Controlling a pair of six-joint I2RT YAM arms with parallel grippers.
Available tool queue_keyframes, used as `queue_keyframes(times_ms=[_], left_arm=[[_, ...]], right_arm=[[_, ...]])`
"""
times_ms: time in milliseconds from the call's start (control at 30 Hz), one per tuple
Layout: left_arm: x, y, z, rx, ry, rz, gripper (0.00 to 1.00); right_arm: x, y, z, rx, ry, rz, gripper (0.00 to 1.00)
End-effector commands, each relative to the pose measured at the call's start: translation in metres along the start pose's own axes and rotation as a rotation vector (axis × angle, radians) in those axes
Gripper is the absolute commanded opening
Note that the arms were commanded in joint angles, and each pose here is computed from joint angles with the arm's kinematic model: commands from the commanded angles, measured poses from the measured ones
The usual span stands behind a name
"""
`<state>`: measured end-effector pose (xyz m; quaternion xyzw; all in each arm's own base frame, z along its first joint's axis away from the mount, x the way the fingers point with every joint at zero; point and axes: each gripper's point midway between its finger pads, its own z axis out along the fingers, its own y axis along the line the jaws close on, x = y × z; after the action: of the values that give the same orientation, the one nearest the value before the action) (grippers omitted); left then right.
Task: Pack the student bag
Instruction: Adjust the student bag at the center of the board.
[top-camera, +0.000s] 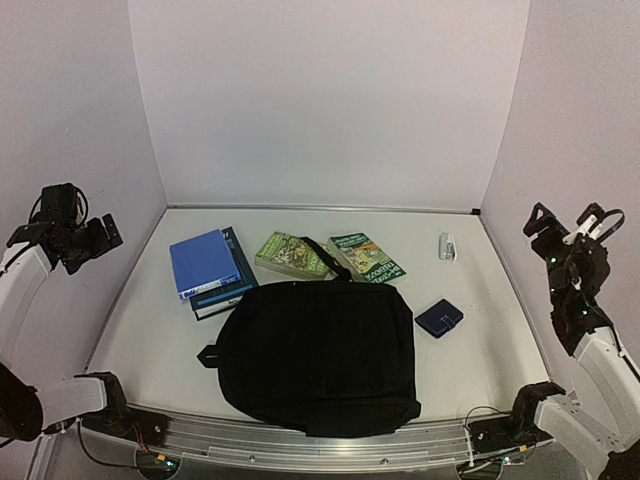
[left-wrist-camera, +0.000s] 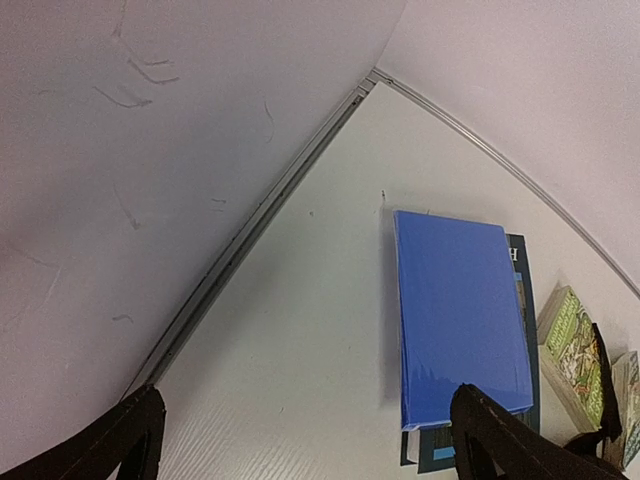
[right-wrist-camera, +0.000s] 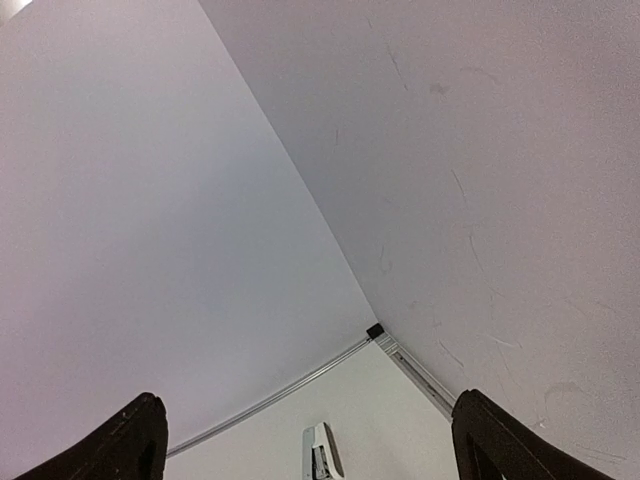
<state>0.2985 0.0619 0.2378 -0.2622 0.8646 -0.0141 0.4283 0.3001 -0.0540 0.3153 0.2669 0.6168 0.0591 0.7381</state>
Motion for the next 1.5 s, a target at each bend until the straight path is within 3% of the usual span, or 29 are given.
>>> queue_keyframes(times_ms=[0, 167, 267, 433, 600, 800, 1067, 1233, 1400, 1433, 1467], left_arm=[[-0.004, -0.007, 0.001, 0.035, 0.002, -0.014, 1.00], [0.018, -0.022, 0.015, 0.115, 0.113, -0.086, 1.00], [0.029, -0.046, 0.020, 0.249, 0.182, -0.091, 1.00], [0.057, -0.093, 0.020, 0.363, 0.263, -0.038, 1.00], [0.104, -0.140, 0.019, 0.435, 0.407, 0.047, 1.00], [0.156, -0.186, 0.005, 0.599, 0.500, 0.113, 1.00], [0.215, -0.218, 0.014, 0.600, 0.579, 0.190, 1.00], [0.232, -0.217, 0.034, 0.499, 0.596, 0.265, 1.00], [0.248, -0.223, 0.044, 0.503, 0.626, 0.283, 0.99], [0.250, -0.225, 0.045, 0.508, 0.628, 0.283, 0.91], [0.253, -0.225, 0.046, 0.511, 0.637, 0.285, 0.77]], right_arm=[[0.012, 0.000, 0.007, 0.023, 0.082, -0.007, 0.98], [0.034, 0.026, 0.022, -0.073, 0.233, -0.025, 0.98], [0.053, 0.044, 0.027, -0.154, 0.340, 0.021, 0.98], [0.113, 0.074, 0.024, -0.272, 0.605, 0.123, 0.98], [0.192, 0.112, -0.002, -0.340, 0.845, 0.037, 0.98], [0.245, 0.137, -0.041, -0.417, 1.050, 0.014, 0.98], [0.308, 0.112, -0.105, -0.385, 1.293, -0.050, 0.98], [0.320, 0.123, -0.136, -0.437, 1.358, -0.082, 0.90], [0.331, 0.126, -0.146, -0.431, 1.373, -0.115, 0.68], [0.333, 0.125, -0.146, -0.424, 1.369, -0.124, 0.64], [0.334, 0.124, -0.144, -0.413, 1.361, -0.133, 0.59]])
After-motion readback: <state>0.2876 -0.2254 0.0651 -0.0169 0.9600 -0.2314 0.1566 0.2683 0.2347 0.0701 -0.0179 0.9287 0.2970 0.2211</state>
